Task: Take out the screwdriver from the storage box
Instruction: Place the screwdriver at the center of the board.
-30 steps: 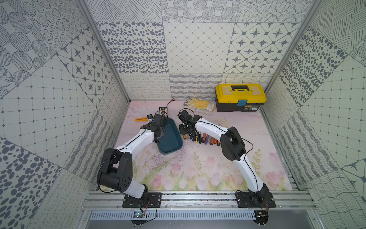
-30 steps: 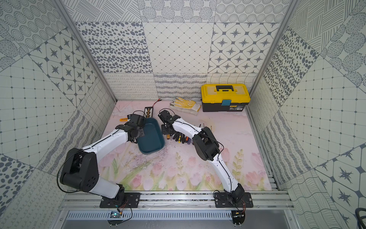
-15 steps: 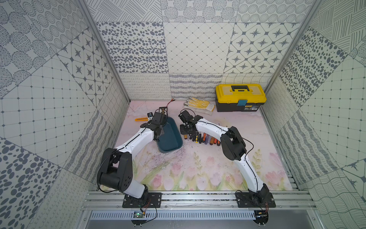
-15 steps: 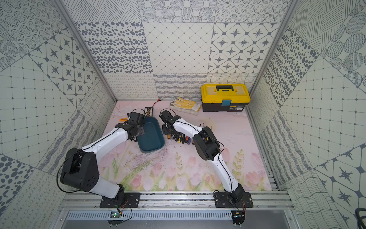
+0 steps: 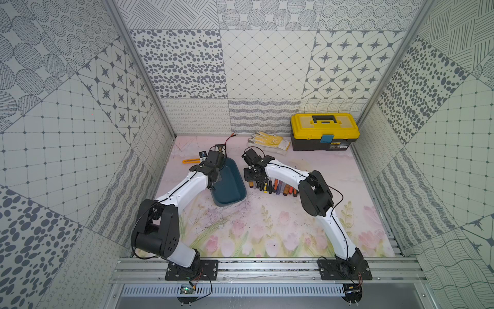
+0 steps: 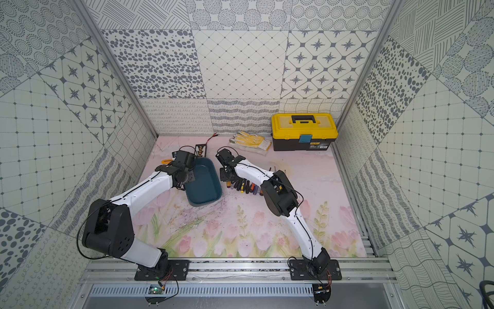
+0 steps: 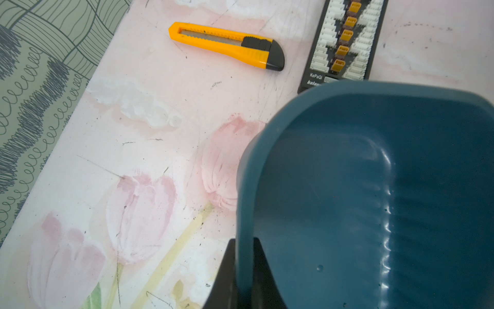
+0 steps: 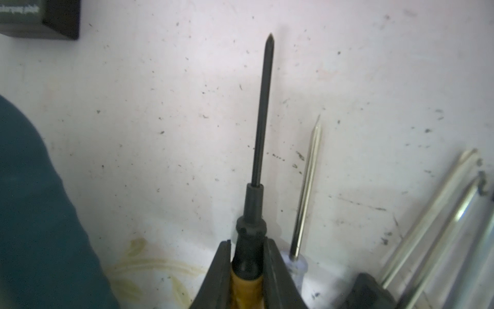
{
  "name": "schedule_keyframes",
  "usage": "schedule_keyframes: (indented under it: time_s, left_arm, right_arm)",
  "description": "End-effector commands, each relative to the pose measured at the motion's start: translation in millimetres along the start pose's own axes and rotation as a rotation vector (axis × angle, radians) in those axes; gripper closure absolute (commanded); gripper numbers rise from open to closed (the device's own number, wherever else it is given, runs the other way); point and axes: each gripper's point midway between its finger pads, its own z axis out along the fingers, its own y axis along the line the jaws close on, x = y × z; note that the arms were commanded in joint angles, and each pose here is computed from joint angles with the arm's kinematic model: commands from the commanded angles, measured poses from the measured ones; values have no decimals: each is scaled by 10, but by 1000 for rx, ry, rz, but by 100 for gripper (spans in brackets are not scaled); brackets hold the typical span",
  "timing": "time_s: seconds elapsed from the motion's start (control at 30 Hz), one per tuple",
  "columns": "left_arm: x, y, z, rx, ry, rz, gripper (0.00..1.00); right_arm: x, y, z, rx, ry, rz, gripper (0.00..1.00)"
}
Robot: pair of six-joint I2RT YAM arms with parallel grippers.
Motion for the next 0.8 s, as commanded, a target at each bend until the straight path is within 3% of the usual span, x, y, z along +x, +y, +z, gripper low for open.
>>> schedule_keyframes:
  time_s: [0.0, 0.17, 0.53, 0.77]
  left_arm:
    - [-35, -19, -6, 6, 7, 7, 100]
    - [-40, -40, 1, 9, 12, 10, 100]
    - [-150, -130, 67, 14, 17, 72, 100]
    - [-246, -321, 210, 139, 69, 143, 100]
  right_arm:
    - [102, -332, -12, 100, 43, 0, 73]
    - [92, -288, -25, 66, 50, 8, 64]
    - [-114, -86, -245, -32, -9, 6, 61]
    - [-339, 19, -597, -94, -118, -11, 55]
